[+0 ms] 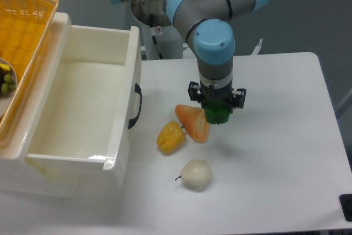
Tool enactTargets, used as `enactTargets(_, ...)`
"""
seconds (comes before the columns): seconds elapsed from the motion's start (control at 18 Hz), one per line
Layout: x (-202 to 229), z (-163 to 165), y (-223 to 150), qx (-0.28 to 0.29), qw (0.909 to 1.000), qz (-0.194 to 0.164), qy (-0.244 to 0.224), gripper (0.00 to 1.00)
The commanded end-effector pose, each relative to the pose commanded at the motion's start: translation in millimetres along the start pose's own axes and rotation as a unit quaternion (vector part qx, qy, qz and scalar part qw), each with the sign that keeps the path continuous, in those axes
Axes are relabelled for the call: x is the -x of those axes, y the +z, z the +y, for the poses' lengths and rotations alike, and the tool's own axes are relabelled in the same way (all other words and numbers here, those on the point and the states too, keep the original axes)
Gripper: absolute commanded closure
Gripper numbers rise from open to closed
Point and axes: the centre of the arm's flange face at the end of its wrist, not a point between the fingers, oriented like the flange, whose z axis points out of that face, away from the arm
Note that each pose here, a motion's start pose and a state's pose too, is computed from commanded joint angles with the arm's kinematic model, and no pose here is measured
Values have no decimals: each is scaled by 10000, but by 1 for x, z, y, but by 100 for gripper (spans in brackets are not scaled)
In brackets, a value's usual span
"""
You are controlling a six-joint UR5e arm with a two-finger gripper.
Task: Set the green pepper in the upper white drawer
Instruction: 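Hold the green pepper in the gripper just above the table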
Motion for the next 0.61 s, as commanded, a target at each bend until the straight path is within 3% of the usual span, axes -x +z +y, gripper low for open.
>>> enactTargets(0.61, 1, 7, -24, -307, 9985, 128, -433, 93)
